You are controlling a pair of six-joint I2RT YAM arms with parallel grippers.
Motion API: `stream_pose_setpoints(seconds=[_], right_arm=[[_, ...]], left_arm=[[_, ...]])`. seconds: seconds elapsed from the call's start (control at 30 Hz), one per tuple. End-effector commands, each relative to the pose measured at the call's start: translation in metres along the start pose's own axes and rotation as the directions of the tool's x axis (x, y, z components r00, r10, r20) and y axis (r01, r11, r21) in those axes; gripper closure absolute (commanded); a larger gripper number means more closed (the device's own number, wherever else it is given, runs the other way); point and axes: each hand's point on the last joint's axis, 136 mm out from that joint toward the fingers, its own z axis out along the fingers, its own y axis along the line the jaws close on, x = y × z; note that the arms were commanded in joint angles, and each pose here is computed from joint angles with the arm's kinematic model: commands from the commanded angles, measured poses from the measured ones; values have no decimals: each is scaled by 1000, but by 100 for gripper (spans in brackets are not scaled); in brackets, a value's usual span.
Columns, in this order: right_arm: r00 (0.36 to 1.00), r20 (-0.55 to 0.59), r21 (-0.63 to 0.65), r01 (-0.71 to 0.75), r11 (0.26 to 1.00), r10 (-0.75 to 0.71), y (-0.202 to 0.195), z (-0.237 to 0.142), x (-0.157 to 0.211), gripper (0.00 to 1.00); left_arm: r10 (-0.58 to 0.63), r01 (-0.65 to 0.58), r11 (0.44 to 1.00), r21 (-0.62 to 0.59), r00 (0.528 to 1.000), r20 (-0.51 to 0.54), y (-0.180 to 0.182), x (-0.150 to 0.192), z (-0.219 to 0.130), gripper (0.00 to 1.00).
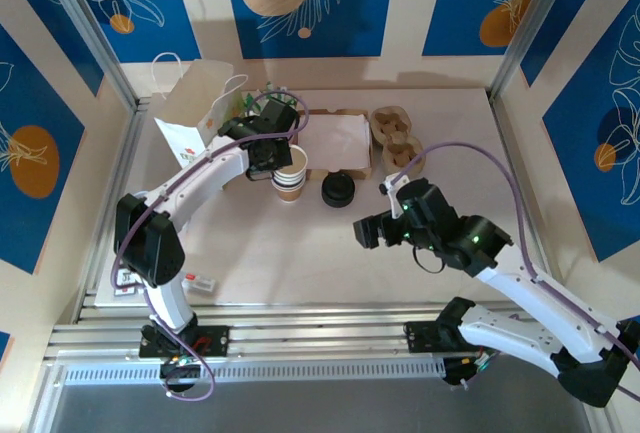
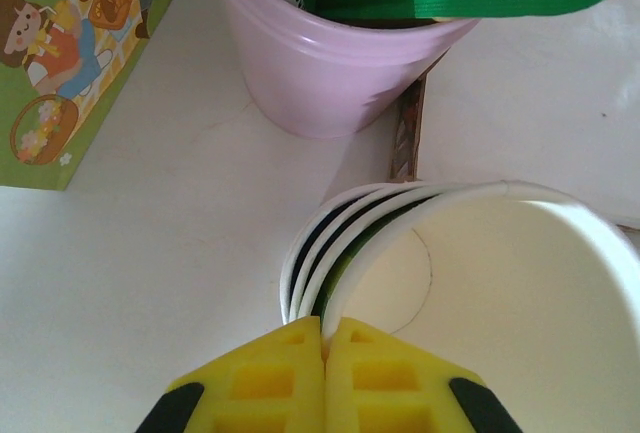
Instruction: Pack the takeout coffee
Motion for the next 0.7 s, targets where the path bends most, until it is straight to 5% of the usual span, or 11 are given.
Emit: stream_pose_setpoints(seconds=[0.0,0.4,0.67], right_arm=[[987,144,-108,92,990,-76,29,9,-22,1],[988,94,-111,129,985,-119,49,38,-24,1],[999,2,-43,36,998,-36,29,30,-24,1]], left_arm=[[-57,56,997,46,998,25,2,-1,-23,100],[-212,191,962,193,973,91,2,-17,-61,100],[-200,145,952,269,961,191,6,-45,-123,100]])
